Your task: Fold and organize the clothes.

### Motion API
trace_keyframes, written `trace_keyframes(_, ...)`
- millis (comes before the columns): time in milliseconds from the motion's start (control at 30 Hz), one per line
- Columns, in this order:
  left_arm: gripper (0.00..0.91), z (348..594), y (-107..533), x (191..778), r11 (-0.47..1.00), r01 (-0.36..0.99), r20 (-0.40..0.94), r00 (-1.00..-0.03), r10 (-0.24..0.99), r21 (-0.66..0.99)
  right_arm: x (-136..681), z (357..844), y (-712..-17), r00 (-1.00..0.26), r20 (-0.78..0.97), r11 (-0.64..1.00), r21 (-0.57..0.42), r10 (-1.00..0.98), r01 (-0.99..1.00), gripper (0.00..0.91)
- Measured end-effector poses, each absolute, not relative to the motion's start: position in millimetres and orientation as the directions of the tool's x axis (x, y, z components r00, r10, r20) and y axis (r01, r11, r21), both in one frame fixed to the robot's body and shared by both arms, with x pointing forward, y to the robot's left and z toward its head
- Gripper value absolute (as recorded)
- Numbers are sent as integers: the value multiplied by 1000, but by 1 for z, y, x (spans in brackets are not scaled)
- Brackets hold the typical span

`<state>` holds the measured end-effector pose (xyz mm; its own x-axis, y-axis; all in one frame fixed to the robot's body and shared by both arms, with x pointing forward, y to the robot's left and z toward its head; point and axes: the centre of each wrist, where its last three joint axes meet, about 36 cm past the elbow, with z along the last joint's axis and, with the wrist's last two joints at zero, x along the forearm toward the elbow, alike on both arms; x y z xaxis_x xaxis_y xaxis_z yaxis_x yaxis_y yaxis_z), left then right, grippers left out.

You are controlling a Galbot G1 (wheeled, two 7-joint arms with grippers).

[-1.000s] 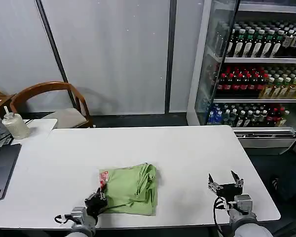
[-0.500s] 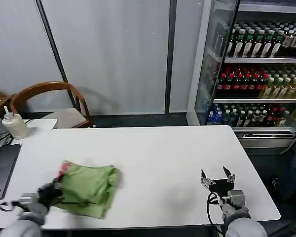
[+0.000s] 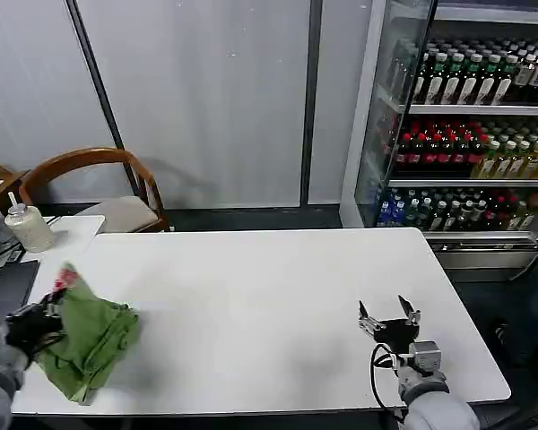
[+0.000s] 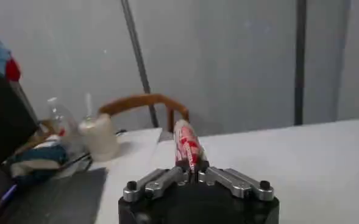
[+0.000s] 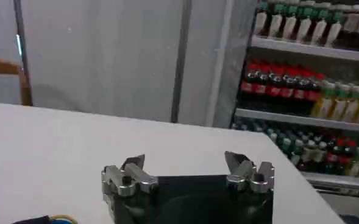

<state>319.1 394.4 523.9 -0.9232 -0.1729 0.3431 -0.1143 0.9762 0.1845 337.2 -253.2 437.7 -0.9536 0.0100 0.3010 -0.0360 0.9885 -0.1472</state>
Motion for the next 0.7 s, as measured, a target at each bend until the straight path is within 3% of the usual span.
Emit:
trace_keyframes(167, 10, 489, 337, 310, 986, -87, 326, -936, -130, 144, 324, 435, -271, -945, 322, 983, -182, 64, 5, 907)
trace_keyframes(367, 10, 430, 234, 313, 998, 69, 373, -925, 66, -4, 310, 435, -288, -930, 345, 975, -217, 124, 49, 907)
trace_keyframes(533, 10, 417, 165, 333, 976, 189, 340, -916, 215, -106, 305, 435, -294, -925, 351, 971, -231, 148, 67, 907)
trace_keyframes(700, 20, 415, 133, 360, 962, 243, 302, -914, 271, -128, 303, 437, -299, -922, 352, 967, -244, 162, 76, 907)
